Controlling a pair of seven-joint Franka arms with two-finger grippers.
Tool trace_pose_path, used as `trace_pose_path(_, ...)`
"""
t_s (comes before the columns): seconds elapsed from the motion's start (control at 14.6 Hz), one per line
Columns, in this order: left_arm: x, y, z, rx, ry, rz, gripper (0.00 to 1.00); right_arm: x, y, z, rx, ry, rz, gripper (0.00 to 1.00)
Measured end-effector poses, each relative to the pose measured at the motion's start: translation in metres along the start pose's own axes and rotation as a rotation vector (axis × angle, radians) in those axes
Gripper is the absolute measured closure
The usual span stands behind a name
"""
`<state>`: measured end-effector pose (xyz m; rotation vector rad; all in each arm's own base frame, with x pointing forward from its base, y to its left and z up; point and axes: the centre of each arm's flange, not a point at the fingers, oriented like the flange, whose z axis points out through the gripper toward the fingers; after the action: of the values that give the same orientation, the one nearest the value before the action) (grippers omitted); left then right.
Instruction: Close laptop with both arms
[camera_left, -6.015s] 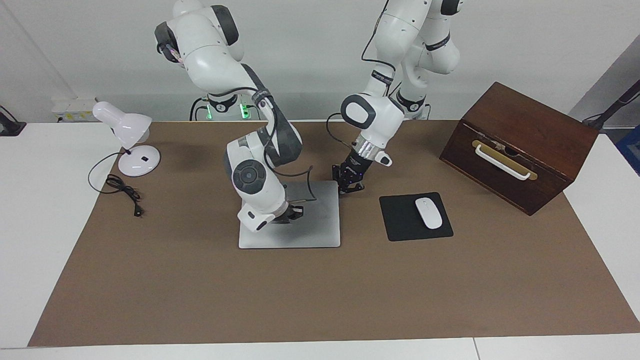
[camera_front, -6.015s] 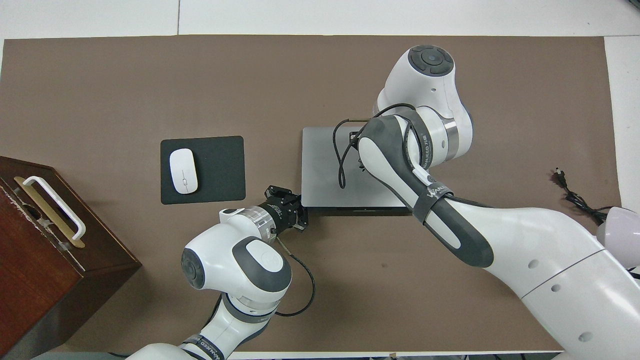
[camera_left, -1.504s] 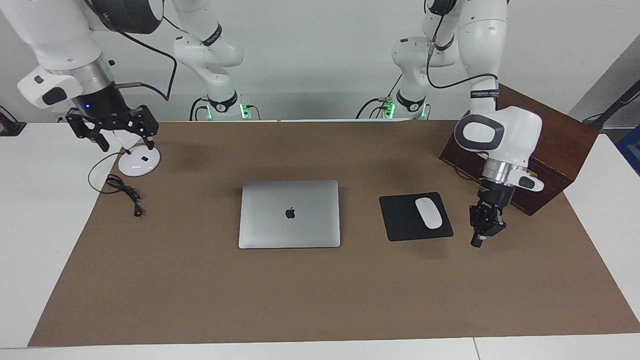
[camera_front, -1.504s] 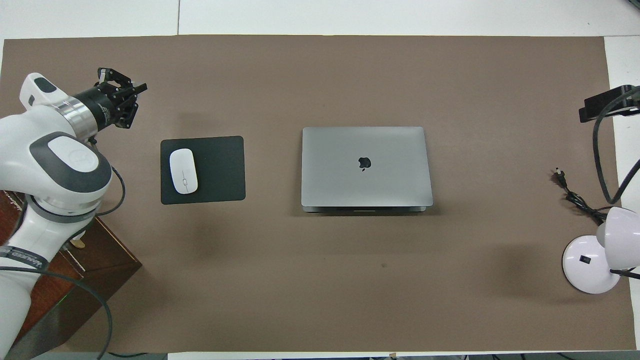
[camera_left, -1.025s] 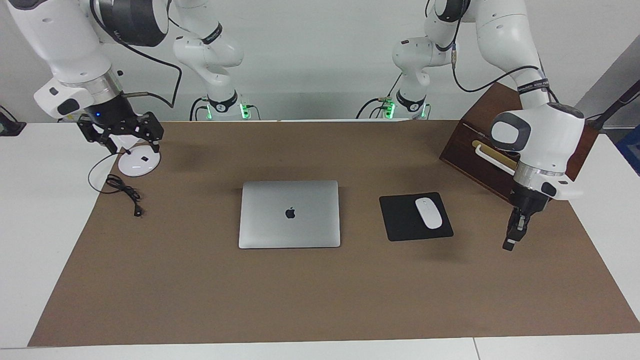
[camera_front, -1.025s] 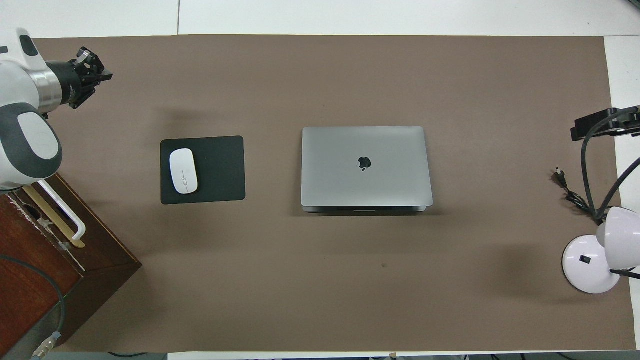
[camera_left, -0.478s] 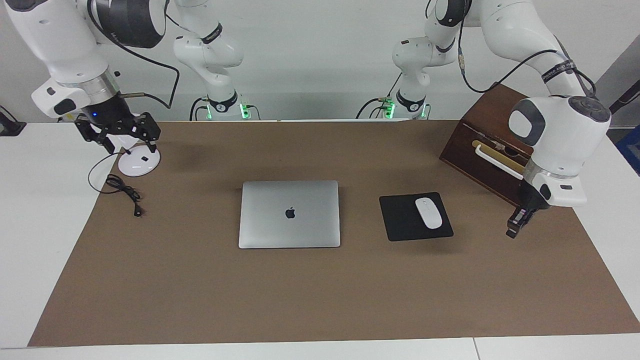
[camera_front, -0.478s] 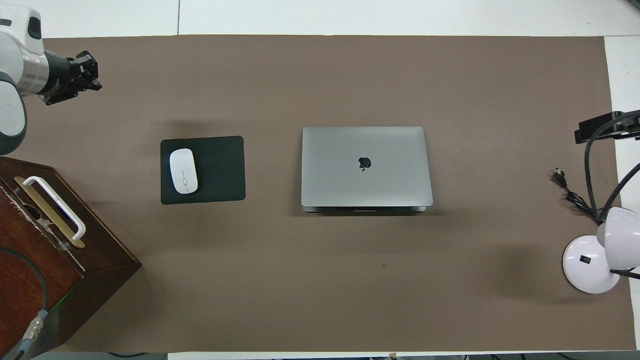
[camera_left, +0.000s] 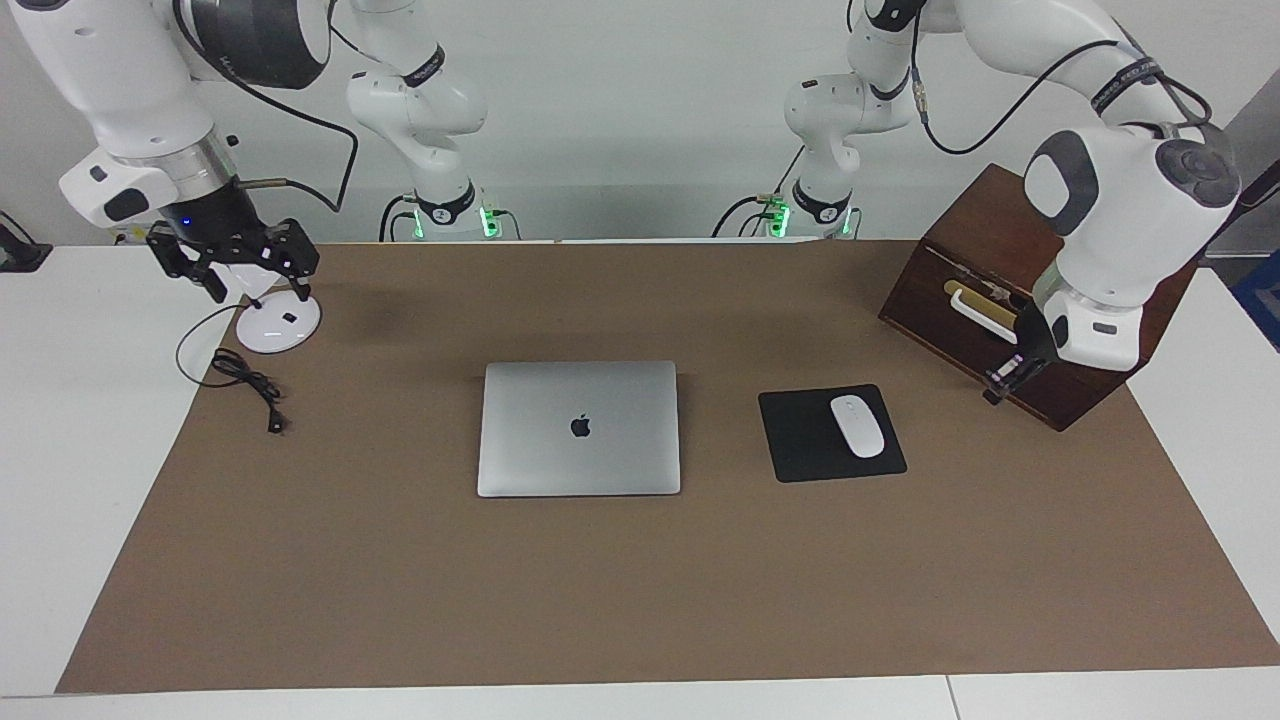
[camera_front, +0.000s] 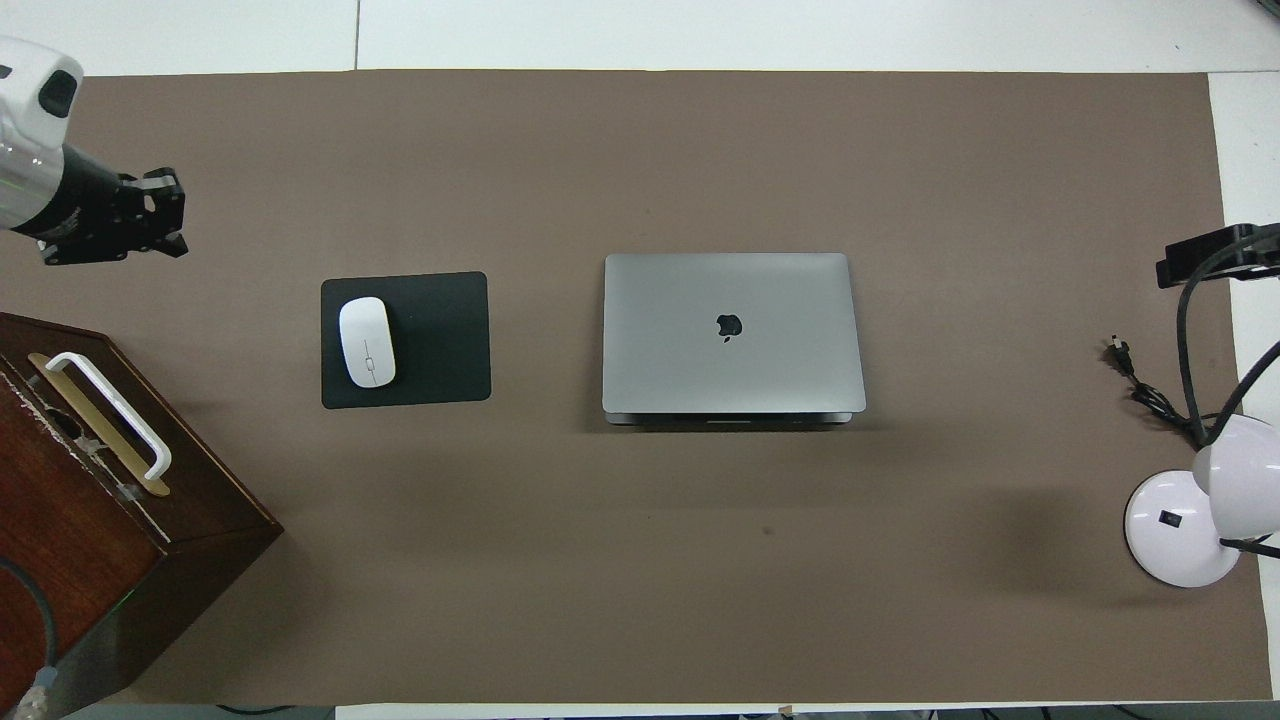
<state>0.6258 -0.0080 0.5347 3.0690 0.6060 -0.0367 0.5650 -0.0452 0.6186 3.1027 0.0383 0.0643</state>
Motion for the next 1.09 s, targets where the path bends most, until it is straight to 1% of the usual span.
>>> trace_pose_path(0.14, -0.015, -0.020, -0.019, 0.020, -0.036, 0.011, 0.99, -0.002, -0.001, -0.006, 0.000, 0.010, 0.000, 0.00)
trace_pose_path(0.21, -0.021, -0.027, -0.022, 0.024, -0.044, 0.009, 0.91, -0.003, -0.001, -0.010, 0.002, 0.018, -0.001, 0.00)
trace_pose_path(0.27, -0.027, -0.030, -0.020, 0.028, -0.053, 0.008, 0.91, -0.004, -0.002, -0.013, 0.007, 0.024, 0.000, 0.00)
trace_pose_path(0.34, -0.033, -0.032, -0.017, 0.033, -0.062, 0.008, 0.88, -0.006, -0.002, -0.018, 0.008, 0.026, 0.000, 0.00)
trace_pose_path(0.48, -0.043, -0.034, -0.012, 0.038, -0.070, 0.010, 0.69, -0.010, -0.002, -0.029, 0.008, 0.034, 0.001, 0.00)
trace_pose_path(0.55, -0.047, -0.035, -0.011, 0.039, -0.072, 0.012, 0.56, -0.011, -0.002, -0.033, 0.008, 0.037, 0.001, 0.00)
trace_pose_path(0.75, -0.056, -0.033, -0.010, 0.045, -0.082, 0.021, 0.25, -0.014, -0.003, -0.035, 0.009, 0.022, 0.001, 0.00)
trace_pose_path(0.82, -0.059, -0.031, -0.010, 0.045, -0.081, 0.025, 0.11, -0.015, -0.003, -0.036, 0.010, 0.016, 0.001, 0.00)
trace_pose_path(0.89, -0.062, -0.030, -0.012, 0.045, -0.079, 0.030, 0.01, -0.016, -0.003, -0.038, 0.010, 0.012, 0.001, 0.00)
trace_pose_path(1.09, -0.077, -0.023, -0.028, 0.038, -0.051, 0.053, 0.00, -0.017, -0.003, -0.040, 0.011, 0.007, 0.001, 0.00)
